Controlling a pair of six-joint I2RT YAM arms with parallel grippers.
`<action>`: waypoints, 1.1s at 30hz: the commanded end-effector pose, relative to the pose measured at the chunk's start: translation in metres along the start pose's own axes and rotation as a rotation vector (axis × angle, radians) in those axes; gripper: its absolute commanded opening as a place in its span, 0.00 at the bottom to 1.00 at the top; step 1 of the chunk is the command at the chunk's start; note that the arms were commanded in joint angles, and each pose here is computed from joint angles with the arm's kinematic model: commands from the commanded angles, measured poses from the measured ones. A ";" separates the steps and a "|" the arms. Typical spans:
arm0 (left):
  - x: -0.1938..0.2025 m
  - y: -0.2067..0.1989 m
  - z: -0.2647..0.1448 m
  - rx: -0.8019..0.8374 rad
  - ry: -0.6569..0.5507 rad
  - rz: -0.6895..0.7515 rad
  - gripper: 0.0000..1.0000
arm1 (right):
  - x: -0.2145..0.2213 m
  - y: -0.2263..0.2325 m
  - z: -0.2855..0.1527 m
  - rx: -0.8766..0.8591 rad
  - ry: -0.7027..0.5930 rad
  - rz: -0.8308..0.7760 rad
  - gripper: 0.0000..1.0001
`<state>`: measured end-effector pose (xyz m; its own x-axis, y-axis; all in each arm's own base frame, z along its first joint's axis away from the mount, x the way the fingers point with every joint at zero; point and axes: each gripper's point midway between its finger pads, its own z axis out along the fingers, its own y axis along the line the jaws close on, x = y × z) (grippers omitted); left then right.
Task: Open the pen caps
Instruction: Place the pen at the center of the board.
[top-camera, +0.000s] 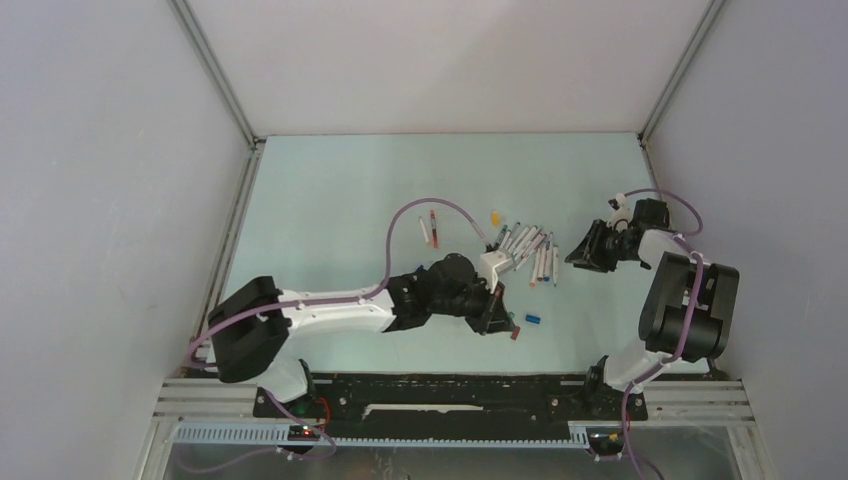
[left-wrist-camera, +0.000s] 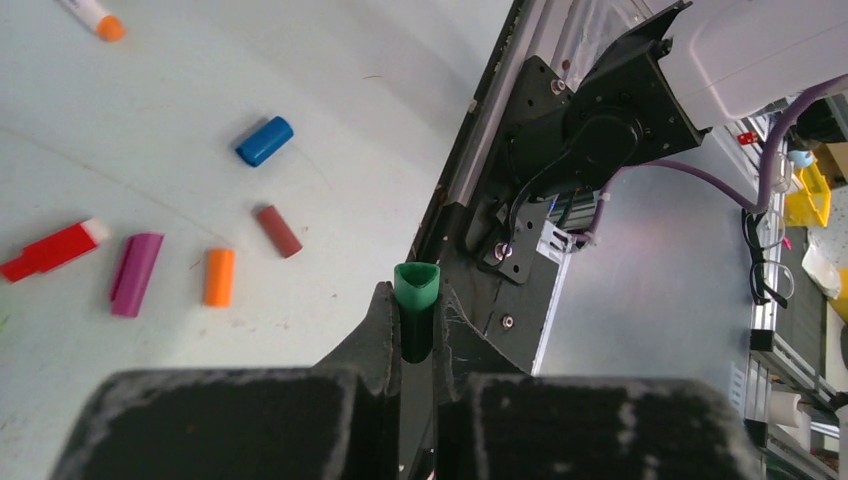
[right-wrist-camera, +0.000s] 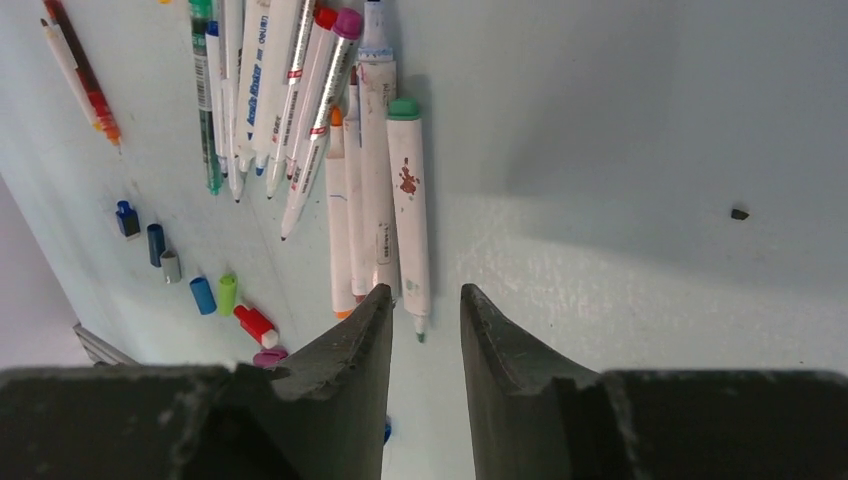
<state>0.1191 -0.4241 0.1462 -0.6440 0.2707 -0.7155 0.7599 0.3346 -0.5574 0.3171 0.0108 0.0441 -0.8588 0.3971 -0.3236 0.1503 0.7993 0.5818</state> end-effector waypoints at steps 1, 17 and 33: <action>-0.012 -0.019 0.020 0.032 0.023 0.042 0.07 | -0.017 0.011 -0.008 -0.049 -0.029 -0.037 0.34; 0.033 -0.005 0.111 -0.128 0.291 0.110 0.13 | -0.038 0.044 -0.106 -0.291 -0.269 -0.208 0.36; 0.044 0.035 0.135 -0.340 0.385 0.082 0.40 | -0.039 0.048 -0.115 -0.327 -0.289 -0.194 0.37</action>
<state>0.1203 -0.5191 0.0270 -0.6166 0.6100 -0.4976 0.7842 0.5315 -0.3203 0.2992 -0.0192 0.1557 -0.7008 0.4174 -0.5786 -0.1512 0.7057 0.6922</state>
